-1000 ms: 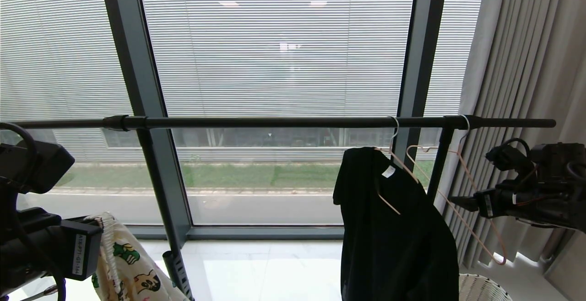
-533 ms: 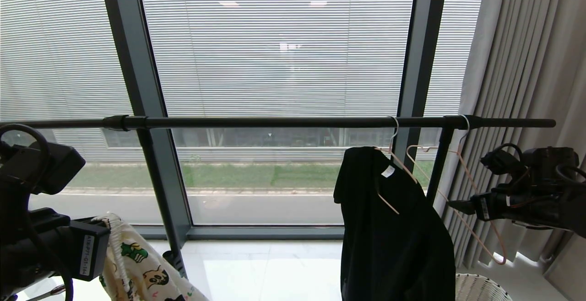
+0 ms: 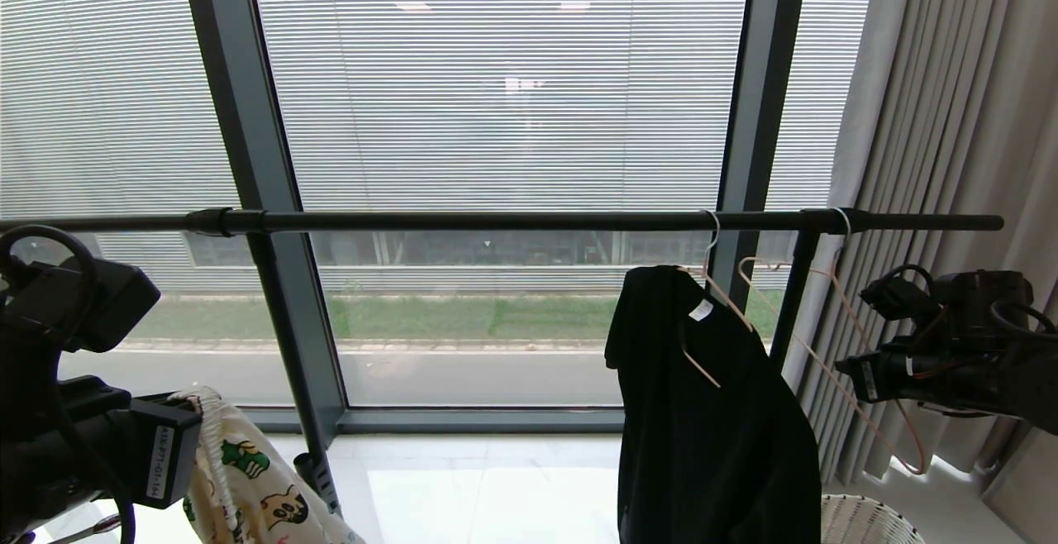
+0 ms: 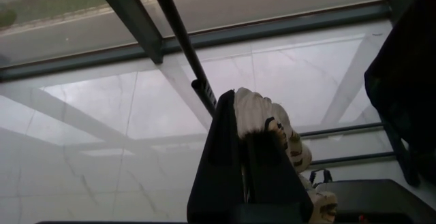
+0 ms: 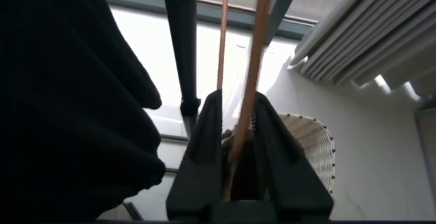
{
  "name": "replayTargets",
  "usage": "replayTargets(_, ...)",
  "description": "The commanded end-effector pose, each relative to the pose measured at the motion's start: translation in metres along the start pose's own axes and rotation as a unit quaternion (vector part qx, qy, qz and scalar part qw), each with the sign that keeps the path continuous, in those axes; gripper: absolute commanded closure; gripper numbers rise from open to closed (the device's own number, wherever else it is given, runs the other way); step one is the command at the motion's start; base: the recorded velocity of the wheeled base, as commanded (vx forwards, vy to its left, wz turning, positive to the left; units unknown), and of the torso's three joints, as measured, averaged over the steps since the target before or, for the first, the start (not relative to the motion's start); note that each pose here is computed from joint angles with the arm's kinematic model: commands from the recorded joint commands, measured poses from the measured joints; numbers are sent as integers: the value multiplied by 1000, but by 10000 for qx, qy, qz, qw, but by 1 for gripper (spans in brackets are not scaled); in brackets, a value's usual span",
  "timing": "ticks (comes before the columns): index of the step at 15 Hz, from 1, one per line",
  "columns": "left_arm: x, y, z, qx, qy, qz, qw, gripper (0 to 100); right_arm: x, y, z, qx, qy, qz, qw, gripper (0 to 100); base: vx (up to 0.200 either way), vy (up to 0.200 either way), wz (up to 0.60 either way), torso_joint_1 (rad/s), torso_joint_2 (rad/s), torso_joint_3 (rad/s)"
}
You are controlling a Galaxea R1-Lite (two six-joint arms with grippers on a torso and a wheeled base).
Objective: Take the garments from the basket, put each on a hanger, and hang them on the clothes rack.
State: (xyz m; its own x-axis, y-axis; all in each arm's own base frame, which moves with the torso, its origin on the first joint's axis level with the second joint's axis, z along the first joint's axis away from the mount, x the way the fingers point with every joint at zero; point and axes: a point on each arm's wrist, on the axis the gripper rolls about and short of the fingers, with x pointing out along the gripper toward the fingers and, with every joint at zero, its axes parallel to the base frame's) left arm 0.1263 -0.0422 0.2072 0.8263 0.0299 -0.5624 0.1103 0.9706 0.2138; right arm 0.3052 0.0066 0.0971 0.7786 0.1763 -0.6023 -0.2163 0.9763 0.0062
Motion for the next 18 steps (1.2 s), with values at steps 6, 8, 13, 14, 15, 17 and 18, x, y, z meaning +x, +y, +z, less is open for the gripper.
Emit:
replayTargets(6, 2, -1, 0, 36, 39, 2, 10000, 100, -2, 0, 3, 141, -184, -25, 9997, 100, 0, 0, 0, 0, 0, 0)
replayTargets(8, 2, -1, 0, 36, 39, 2, 10000, 100, -5, 0, 6, 198, -388, -43, 9990, 100, 0, 0, 0, 0, 0, 0)
replayTargets(13, 1, 0, 0, 49, 31, 2, 10000, 100, -22, 3, 0, 221, -664, -102, 9975, 100, 0, 0, 0, 0, 0, 0)
replayTargets(14, 1, 0, 1, 44, 17, 3, 10000, 100, -23, 3, -1, 250, -763, -107, 9967, 100, 0, 0, 0, 0, 0, 0)
replayTargets(15, 1, 0, 1, 41, 10, 3, 10000, 100, -27, 4, -6, 297, -872, -164, 9956, 100, 0, 0, 0, 0, 0, 0)
replayTargets(17, 1, 0, 1, 49, 10, 3, 10000, 100, -36, 6, -12, 361, -893, -337, 9948, 100, 0, 0, 0, 0, 0, 0)
replayTargets(18, 1, 0, 1, 49, 10, 3, 10000, 100, -41, 6, -12, 432, -940, -349, 9940, 100, 0, 0, 0, 0, 0, 0)
